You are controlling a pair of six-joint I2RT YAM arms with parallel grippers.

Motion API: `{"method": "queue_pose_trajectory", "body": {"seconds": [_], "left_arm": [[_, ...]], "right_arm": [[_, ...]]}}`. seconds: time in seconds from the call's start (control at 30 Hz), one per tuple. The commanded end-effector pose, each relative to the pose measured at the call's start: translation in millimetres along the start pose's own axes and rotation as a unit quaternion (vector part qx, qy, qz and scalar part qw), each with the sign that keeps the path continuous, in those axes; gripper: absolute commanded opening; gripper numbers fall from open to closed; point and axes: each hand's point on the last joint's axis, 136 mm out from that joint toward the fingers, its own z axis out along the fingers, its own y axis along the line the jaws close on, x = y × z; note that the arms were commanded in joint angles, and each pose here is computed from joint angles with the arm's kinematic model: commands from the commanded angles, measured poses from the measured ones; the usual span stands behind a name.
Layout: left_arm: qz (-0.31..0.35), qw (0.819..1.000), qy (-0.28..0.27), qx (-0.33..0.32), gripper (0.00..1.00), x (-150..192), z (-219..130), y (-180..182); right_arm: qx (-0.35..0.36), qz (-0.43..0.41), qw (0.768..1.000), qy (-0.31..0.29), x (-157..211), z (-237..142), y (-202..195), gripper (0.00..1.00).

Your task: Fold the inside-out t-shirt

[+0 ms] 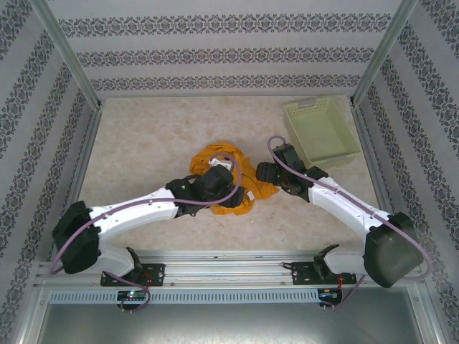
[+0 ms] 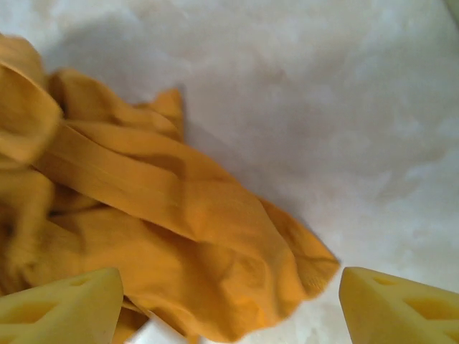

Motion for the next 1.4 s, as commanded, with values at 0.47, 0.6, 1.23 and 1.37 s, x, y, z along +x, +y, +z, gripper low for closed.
{"method": "queue_pose_trajectory", "body": {"seconds": [0.47,0.6,1.23,1.37], "left_arm": [[-0.229,0.957,-0.080,-0.157,0.00,27.3,-78.0,201.2],[-0.239,0.955,-0.058,-0.168,0.00,36.2,-71.2,209.6],[-0.240,0.953,-0.108,-0.150,0.00,-22.1,-101.6,207.8],[-0.229,0.947,-0.176,-0.138,0.00,-52.3,-145.8,202.0]], "right_arm": [[-0.044,-0.075,0.995,0.037,31.8,32.3,57.5,0.78],[-0.027,-0.094,0.993,0.060,45.9,46.8,64.5,0.76],[0.010,-0.095,0.995,-0.026,-12.9,-24.3,45.3,0.00],[-0.011,-0.085,0.991,-0.101,-47.8,-90.5,34.7,0.00]]}}
